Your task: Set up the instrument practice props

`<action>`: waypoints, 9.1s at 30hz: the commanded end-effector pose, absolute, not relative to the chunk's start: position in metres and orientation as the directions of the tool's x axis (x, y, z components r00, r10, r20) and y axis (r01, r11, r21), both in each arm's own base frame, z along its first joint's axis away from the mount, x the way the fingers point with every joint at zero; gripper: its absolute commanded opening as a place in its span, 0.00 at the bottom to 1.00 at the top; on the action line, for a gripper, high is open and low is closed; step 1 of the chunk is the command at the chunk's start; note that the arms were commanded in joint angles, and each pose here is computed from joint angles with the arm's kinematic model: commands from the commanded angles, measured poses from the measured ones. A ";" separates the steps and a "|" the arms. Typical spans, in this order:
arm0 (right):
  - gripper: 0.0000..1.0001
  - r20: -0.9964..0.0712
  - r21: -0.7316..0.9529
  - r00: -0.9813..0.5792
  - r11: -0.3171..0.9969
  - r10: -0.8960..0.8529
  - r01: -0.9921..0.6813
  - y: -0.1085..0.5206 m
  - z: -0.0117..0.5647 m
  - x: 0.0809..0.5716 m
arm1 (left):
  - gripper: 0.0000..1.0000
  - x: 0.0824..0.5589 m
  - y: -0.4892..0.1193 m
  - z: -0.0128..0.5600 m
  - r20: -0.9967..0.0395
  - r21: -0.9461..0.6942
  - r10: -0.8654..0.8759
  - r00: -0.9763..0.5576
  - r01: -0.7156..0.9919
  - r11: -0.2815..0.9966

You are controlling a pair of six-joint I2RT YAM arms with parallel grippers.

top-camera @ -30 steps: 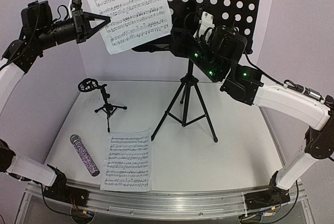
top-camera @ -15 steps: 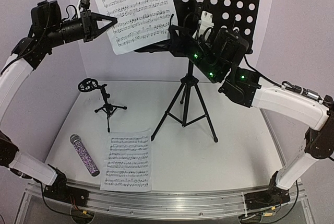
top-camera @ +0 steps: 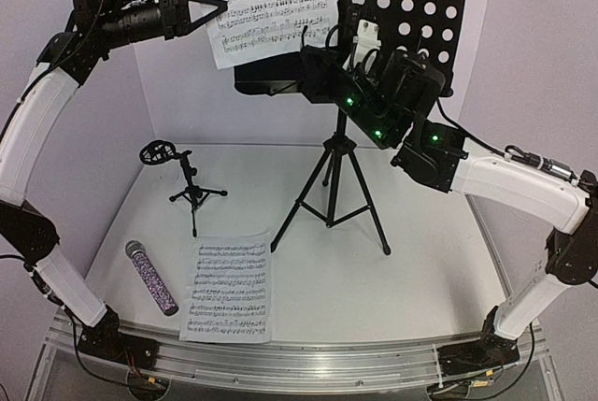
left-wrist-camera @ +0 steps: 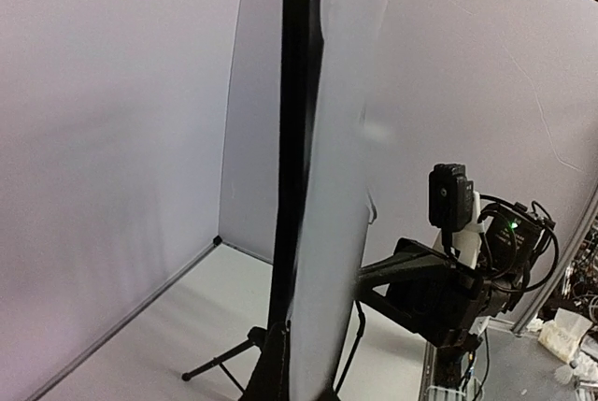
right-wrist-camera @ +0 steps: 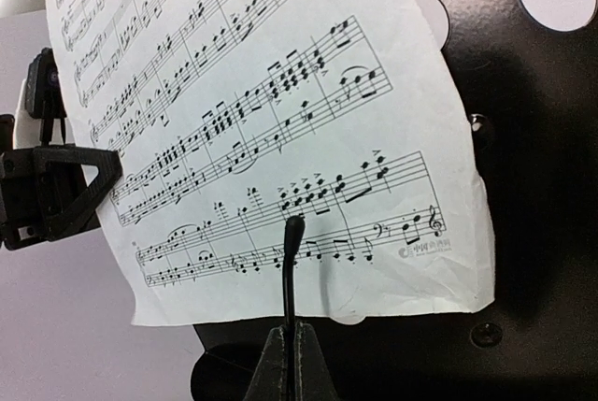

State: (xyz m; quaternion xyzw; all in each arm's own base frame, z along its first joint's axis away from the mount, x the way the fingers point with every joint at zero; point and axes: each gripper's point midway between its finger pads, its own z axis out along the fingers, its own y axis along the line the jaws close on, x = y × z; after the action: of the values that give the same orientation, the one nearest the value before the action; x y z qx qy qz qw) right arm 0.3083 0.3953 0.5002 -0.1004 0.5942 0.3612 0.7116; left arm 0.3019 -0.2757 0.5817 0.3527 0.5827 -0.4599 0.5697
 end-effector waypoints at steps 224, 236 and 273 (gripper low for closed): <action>0.00 -0.984 -0.020 0.158 0.826 0.084 -0.563 0.278 0.657 0.202 | 0.00 0.178 -0.364 0.620 -0.946 0.142 -0.299 0.125 0.989 -0.033; 0.07 -0.976 -0.063 0.219 0.958 0.000 -0.279 0.253 0.658 0.242 | 0.00 0.171 -0.404 0.614 -0.969 -0.123 -0.220 -0.115 0.992 0.023; 0.59 -0.955 -0.141 -0.188 0.911 -0.227 -0.387 0.210 0.517 0.259 | 0.00 0.202 -0.370 0.650 -0.963 -0.055 -0.266 0.032 0.947 0.316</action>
State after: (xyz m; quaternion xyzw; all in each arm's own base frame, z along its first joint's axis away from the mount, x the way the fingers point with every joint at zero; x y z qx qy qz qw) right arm 0.2563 0.1922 0.5174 -0.1945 0.7685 0.0194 0.6092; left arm 0.2118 -0.3929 0.6147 0.3461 0.5468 -0.4860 0.5874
